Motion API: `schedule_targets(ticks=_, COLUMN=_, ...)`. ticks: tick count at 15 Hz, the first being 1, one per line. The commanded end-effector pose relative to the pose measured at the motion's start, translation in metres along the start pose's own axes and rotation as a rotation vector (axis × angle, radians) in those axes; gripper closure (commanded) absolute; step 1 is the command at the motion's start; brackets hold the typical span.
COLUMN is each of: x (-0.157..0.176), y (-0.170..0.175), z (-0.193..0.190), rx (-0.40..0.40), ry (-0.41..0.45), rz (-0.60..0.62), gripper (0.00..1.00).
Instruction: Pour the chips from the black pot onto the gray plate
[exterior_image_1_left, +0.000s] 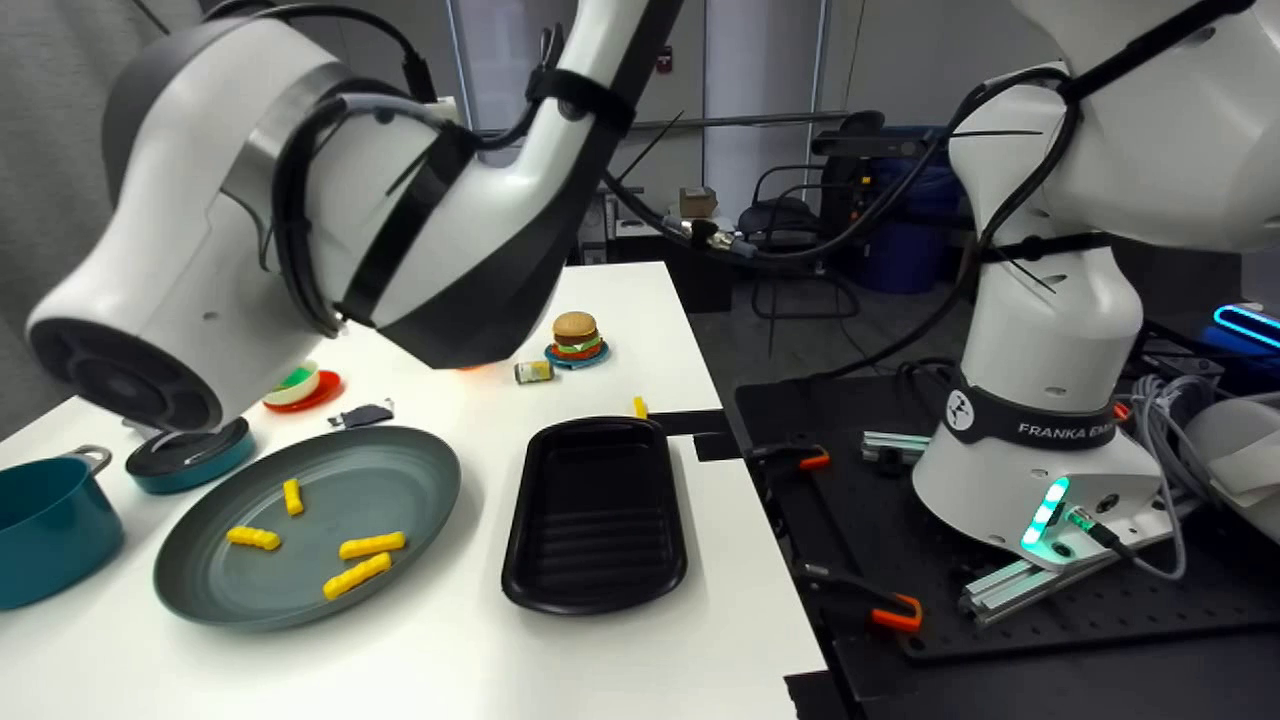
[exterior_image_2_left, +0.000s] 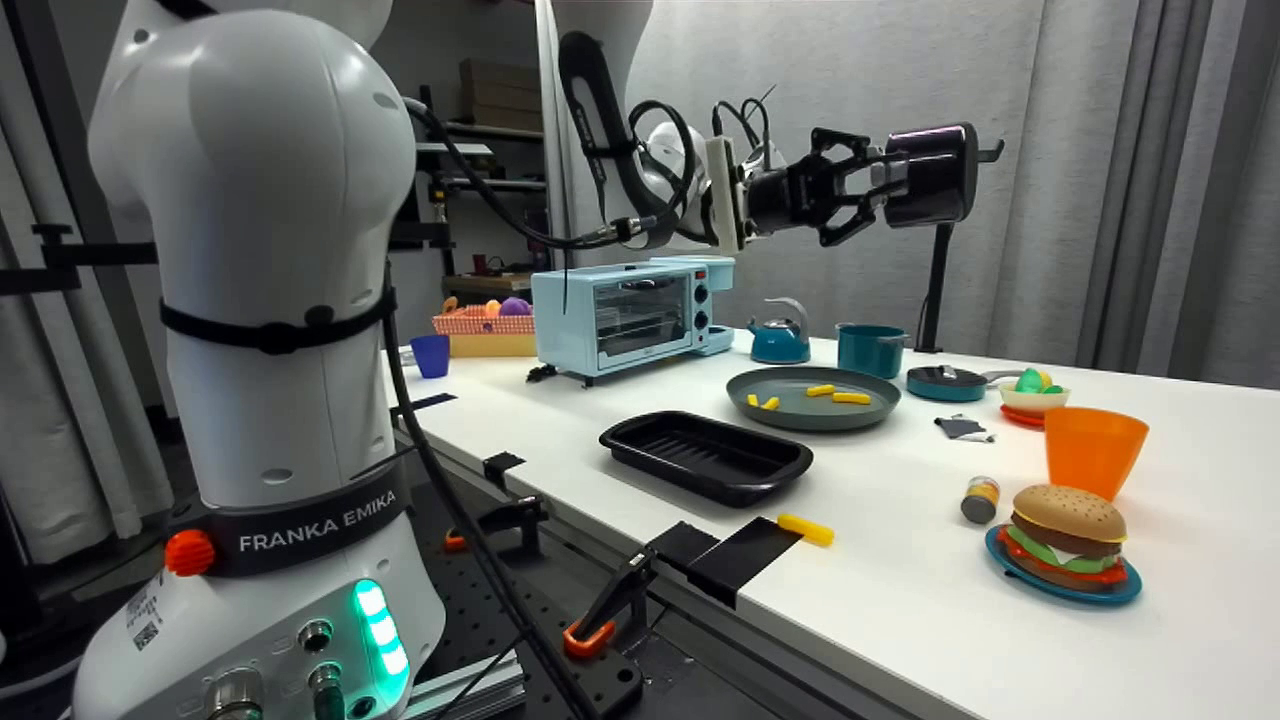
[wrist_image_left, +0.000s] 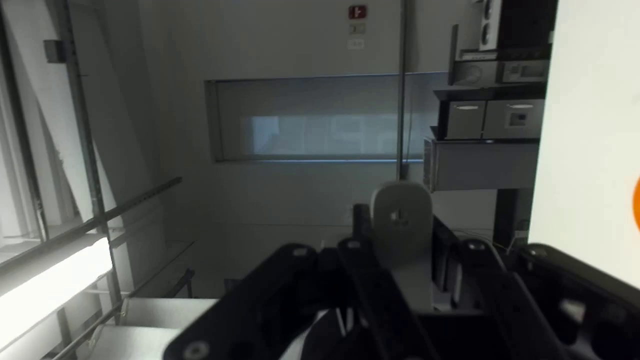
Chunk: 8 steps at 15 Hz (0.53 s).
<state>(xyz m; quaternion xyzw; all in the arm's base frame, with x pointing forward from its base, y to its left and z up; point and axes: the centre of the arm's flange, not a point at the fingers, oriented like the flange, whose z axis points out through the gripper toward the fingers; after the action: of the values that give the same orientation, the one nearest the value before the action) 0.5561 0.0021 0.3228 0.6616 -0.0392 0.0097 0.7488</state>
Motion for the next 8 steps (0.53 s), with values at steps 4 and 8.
schedule_targets(ticks=4, x=-0.011, y=0.032, z=0.002, rx=0.315, ry=-0.062, rz=0.132, gripper=0.93)
schedule_targets(ticks=8, x=-0.025, y=0.04, z=-0.005, rx=0.523, ry=-0.045, rz=0.16, gripper=0.93)
